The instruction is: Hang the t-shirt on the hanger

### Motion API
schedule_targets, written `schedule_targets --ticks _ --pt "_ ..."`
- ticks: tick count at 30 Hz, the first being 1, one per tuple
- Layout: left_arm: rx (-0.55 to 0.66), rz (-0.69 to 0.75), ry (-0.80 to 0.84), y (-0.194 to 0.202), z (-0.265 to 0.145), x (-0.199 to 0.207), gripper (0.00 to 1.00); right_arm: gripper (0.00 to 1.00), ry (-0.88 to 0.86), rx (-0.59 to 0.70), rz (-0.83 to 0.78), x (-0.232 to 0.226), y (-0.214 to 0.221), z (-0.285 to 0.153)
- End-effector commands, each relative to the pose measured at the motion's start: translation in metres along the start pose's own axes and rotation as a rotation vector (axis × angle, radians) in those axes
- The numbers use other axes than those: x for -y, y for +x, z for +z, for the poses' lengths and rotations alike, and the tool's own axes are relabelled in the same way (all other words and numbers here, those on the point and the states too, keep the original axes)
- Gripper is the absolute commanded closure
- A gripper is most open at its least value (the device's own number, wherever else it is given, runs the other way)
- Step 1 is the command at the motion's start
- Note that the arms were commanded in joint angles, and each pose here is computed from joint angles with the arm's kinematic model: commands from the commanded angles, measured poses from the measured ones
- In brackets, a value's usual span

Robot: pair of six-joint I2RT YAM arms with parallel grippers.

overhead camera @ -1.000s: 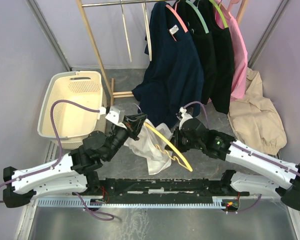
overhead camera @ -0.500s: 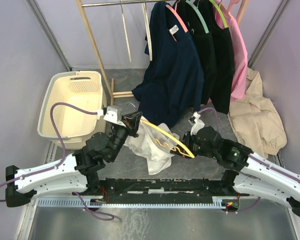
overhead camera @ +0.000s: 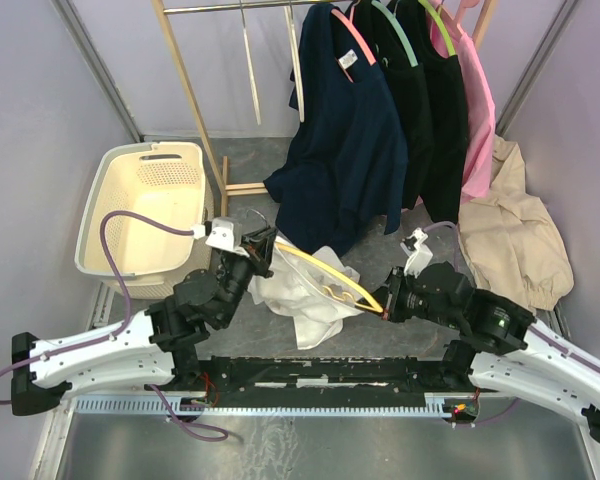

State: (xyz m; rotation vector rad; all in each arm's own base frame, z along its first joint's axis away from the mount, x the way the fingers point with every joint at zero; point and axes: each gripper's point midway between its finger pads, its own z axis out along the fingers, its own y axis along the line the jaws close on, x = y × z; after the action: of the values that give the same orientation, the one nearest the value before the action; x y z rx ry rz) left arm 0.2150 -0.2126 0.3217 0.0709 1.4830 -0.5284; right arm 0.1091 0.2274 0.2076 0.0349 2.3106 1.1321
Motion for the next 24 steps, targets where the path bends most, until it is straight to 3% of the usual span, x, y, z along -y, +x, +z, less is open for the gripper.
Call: schedule_targets --ticks 1,24 --pt "0.101 -0.030 -0.123 -0.031 0.000 -0.022 0.97 0.99 0.064 0.002 -0.007 0.010 -0.001 -0.018" --pt "0.041 0.053 -0.412 -0.022 -0.013 -0.071 0.97 0.99 0.147 0.038 -0.025 0.028 -0.008 -0.057"
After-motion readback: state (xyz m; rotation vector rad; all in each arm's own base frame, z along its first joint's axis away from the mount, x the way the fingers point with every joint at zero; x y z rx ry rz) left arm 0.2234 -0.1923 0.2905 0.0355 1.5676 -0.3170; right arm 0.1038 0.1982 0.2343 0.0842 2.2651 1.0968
